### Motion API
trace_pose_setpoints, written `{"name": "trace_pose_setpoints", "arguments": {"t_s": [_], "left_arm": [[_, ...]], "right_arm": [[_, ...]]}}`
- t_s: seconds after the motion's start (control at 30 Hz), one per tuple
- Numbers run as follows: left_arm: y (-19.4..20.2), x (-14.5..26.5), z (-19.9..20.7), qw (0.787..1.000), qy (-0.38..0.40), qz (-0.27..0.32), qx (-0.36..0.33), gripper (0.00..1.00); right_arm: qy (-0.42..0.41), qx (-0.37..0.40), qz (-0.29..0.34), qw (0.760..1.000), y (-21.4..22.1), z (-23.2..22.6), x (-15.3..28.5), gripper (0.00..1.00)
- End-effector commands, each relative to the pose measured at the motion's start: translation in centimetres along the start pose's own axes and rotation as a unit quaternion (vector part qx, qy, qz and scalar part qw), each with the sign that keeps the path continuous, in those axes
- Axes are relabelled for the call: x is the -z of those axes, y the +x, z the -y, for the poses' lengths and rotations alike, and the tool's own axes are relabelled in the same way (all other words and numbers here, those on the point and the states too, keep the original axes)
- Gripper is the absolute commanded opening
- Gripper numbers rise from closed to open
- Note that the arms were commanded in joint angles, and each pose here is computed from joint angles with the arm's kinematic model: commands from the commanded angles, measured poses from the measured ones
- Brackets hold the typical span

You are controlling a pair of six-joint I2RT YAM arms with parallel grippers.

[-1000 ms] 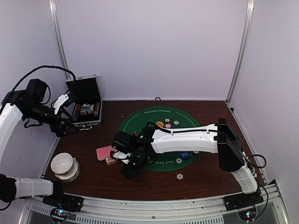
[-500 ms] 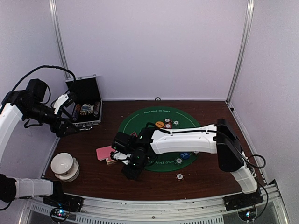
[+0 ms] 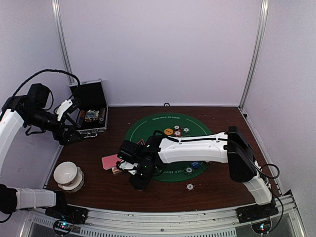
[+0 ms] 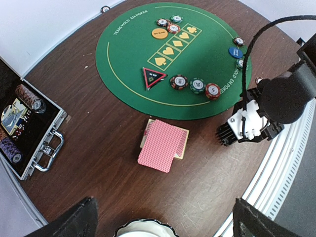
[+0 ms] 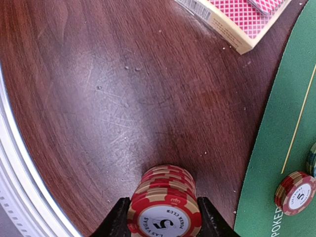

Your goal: Distribute texas hold em gaming equipment

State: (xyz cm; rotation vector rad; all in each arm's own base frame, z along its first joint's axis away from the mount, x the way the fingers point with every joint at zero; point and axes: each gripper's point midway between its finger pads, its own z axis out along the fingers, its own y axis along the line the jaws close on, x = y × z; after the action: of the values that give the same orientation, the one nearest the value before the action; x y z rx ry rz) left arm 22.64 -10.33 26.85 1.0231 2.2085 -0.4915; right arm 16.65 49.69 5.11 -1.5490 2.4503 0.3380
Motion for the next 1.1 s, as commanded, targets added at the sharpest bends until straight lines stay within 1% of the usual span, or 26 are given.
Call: {"name": "trace_pose_setpoints", "arguments": {"t_s": [0.0, 0.13, 0.3, 0.43, 0.57, 0.83, 1.07], "left_arm": [[-0.9, 0.7, 0.3, 1.000, 0.000, 0.016, -0.016, 0.98], [-1.0, 0.7, 0.3, 1.000, -0.001, 0.016, -0.015, 0.98], [-0.8, 0.6, 0.3, 1.000, 0.001, 0.015, -0.016, 0.98], [-0.6, 0.3, 0.4, 1.000, 0.006, 0.012, -0.018, 0.98], [0.1, -0.3, 0.6, 1.000, 0.017, 0.005, -0.015, 0.98], [1.2, -1.8, -0.3, 1.000, 0.021, -0.018, -0.007, 0.98], [1.7, -2.9, -0.6, 0.999, 0.035, -0.029, -0.007, 0.98]], "right_arm": [[0.005, 0.004, 0.021, 1.000, -1.2, -0.1, 1.9, 0.30], [0.009, 0.006, 0.027, 1.000, -1.6, 0.0, 3.0, 0.24], [0.030, 0.002, 0.040, 0.999, -1.8, 0.9, 5.0, 0.14], [0.043, -0.022, 0.050, 0.998, -1.2, 2.5, 6.5, 0.11], [0.054, -0.065, 0.053, 0.995, 0.5, 5.3, 7.3, 0.10], [0.088, -0.160, 0.028, 0.983, 6.5, 12.0, 5.9, 0.08], [0.099, -0.186, 0.009, 0.978, 8.9, 14.0, 3.8, 0.06]]}}
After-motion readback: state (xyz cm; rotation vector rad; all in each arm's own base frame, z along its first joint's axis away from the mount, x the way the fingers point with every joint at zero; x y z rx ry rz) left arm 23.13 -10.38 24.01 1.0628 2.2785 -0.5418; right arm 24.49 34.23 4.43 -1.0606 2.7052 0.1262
